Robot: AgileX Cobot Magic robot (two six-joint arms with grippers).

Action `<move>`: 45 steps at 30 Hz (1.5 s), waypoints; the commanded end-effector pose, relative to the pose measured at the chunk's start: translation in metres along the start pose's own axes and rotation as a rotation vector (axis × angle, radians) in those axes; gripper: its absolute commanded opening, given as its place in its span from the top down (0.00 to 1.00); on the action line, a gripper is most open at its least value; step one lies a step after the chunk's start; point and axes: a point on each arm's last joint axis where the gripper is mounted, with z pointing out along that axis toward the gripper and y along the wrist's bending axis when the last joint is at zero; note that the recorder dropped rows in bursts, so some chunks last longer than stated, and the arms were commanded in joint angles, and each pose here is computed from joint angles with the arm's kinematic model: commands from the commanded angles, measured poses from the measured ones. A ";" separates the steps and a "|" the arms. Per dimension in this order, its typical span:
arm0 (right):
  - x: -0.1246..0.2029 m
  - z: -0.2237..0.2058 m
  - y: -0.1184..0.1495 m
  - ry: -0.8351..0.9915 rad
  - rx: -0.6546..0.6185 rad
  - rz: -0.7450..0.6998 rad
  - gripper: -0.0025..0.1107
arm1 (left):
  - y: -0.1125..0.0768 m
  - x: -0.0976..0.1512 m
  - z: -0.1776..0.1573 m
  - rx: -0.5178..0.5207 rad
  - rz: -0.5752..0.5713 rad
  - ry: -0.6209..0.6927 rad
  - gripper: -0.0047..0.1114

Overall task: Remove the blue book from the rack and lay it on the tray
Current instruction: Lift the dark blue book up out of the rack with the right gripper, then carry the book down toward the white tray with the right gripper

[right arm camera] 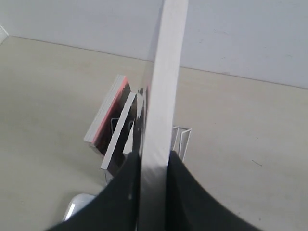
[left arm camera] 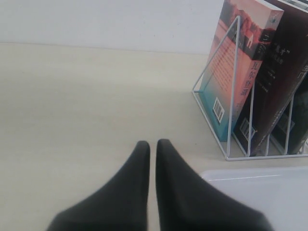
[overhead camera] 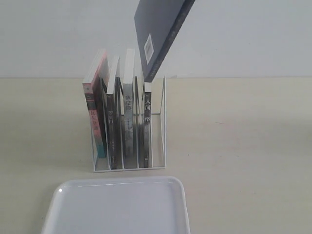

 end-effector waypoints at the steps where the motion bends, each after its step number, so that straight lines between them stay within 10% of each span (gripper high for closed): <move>1: 0.007 -0.004 -0.007 -0.019 0.020 -0.006 0.98 | 0.000 -0.002 -0.001 -0.002 -0.002 -0.012 0.92; 45: 0.146 0.045 -0.029 0.350 -0.047 0.109 0.98 | 0.000 -0.002 -0.001 -0.002 -0.002 -0.012 0.92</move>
